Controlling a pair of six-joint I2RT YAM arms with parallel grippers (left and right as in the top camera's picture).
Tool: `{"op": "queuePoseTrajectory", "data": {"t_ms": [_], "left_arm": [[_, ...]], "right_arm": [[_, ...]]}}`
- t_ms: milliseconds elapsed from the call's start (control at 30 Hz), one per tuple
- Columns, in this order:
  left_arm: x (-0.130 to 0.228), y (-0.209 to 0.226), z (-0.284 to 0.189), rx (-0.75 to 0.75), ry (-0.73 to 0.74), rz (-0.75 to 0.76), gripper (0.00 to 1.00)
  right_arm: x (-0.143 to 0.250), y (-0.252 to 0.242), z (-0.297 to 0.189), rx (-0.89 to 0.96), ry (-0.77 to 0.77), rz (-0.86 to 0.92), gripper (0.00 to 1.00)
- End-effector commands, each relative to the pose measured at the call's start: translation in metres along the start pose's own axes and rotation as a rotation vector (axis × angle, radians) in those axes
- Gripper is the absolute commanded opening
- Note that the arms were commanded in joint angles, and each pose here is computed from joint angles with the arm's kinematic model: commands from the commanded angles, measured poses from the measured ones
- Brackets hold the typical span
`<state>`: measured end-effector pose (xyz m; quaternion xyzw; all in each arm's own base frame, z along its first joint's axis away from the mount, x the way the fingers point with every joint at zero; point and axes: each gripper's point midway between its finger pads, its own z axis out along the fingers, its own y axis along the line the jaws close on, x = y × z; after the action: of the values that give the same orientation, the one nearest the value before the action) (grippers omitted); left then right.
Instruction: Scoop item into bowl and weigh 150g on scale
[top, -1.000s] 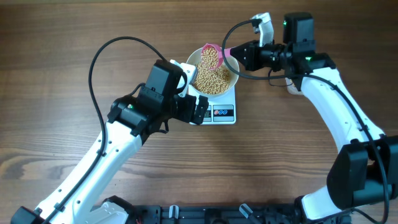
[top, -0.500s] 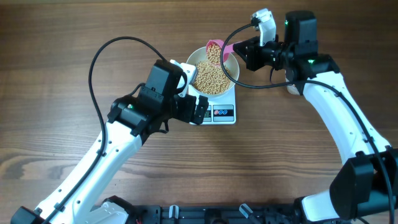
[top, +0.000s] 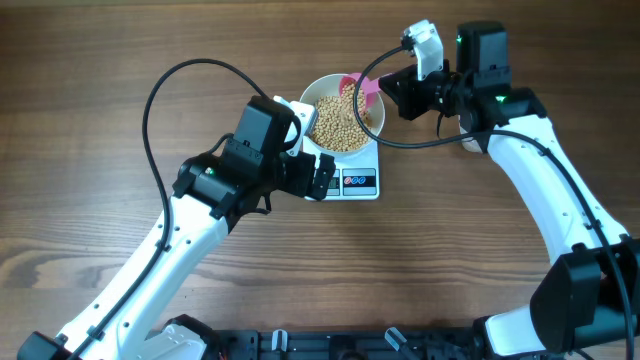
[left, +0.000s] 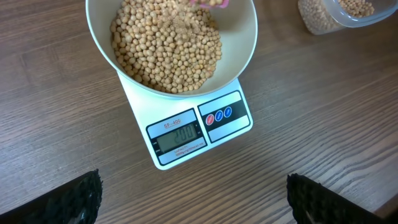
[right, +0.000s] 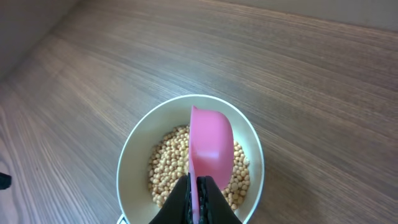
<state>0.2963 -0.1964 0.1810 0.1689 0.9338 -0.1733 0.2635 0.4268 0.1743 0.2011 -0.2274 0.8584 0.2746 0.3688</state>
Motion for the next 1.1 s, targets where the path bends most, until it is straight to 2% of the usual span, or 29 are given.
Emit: {"op": "queuePoseTrajectory", "data": {"t_ms": [0,533,833,1067], "left_arm": [[-0.007,0.001,-0.004,-0.005,-0.023,-0.008,1.0],[-0.007,0.002,-0.004,-0.006,-0.023,-0.008,1.0],[-0.007,0.001,-0.004,-0.005,-0.023,-0.008,1.0],[-0.007,0.002,-0.004,-0.006,-0.023,-0.008,1.0]], "right_arm": [[-0.02,0.006,-0.013,0.024,-0.047,-0.076,0.04],[-0.024,0.006,-0.021,0.049,-0.059,-0.125,0.05],[-0.018,0.022,-0.01,0.075,-0.019,-0.254,0.05],[-0.018,0.023,-0.007,0.094,-0.015,-0.265,0.05]]}}
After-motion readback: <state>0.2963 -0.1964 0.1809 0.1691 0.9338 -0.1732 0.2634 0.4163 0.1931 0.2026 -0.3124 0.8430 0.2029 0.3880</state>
